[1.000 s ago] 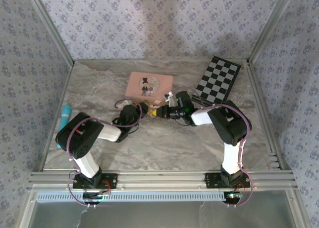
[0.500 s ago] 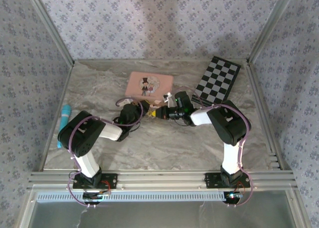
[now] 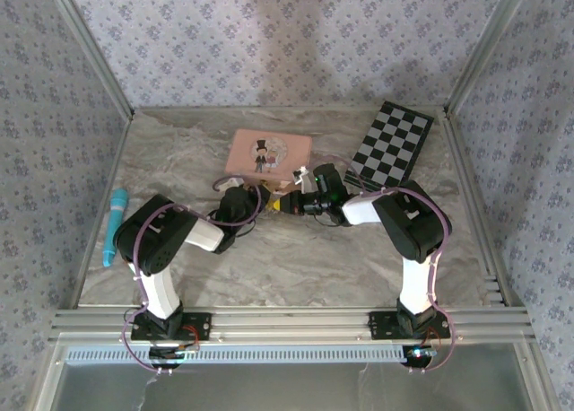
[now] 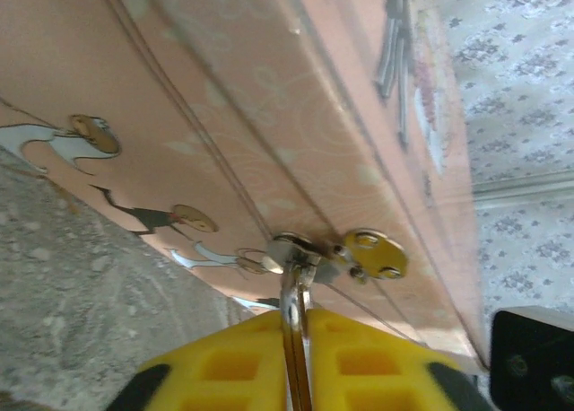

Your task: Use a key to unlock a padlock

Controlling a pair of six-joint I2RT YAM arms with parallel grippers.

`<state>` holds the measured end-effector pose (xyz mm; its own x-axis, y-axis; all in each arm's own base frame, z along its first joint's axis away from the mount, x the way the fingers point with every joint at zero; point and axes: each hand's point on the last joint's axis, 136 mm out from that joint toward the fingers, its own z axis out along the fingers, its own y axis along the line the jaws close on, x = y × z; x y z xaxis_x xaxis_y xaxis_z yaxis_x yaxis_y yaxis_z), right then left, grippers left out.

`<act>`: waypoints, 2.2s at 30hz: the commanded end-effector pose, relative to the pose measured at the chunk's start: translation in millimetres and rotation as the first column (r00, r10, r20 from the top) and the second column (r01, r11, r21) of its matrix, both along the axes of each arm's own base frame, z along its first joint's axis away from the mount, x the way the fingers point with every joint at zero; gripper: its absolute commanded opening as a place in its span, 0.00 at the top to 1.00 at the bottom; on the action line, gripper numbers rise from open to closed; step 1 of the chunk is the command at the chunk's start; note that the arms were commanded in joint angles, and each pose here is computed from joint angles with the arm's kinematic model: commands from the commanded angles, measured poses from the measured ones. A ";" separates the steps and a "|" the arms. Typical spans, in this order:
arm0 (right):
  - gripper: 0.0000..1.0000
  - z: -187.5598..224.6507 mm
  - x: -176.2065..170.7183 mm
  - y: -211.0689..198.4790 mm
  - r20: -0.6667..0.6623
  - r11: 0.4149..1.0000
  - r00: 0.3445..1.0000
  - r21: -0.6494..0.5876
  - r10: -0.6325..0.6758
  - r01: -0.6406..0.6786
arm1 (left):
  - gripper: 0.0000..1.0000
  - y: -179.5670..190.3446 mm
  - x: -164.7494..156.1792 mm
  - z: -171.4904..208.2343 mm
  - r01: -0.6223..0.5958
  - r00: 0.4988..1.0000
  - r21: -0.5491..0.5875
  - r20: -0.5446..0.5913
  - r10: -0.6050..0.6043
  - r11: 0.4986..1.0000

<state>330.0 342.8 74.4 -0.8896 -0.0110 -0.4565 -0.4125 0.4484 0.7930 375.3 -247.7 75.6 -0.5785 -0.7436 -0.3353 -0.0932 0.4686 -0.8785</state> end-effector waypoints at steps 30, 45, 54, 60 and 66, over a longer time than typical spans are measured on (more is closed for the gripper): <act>0.23 11.6 89.6 -91.5 0.086 0.795 0.859 -0.340 -0.505 0.502 | 1.00 10.5 16.6 7.6 -0.102 0.994 -0.012 0.042 0.102 0.995; 0.47 -34.5 81.5 -96.8 0.026 0.708 0.761 -0.346 -0.649 0.616 | 1.00 42.4 22.9 7.9 -0.287 0.951 -0.070 0.097 0.293 0.955; 0.52 -38.5 78.2 -93.7 0.017 0.709 0.757 -0.340 -0.653 0.618 | 1.00 58.6 33.2 14.0 -0.390 0.907 -0.079 0.141 0.398 0.917; 0.54 -36.9 77.8 -95.6 0.027 0.708 0.760 -0.343 -0.649 0.617 | 1.00 62.3 30.9 14.3 -0.366 0.916 -0.093 0.137 0.376 0.926; 0.55 -37.3 79.1 -96.3 0.028 0.707 0.760 -0.345 -0.649 0.617 | 1.00 84.2 25.1 16.2 -0.462 0.874 -0.093 0.123 0.471 0.882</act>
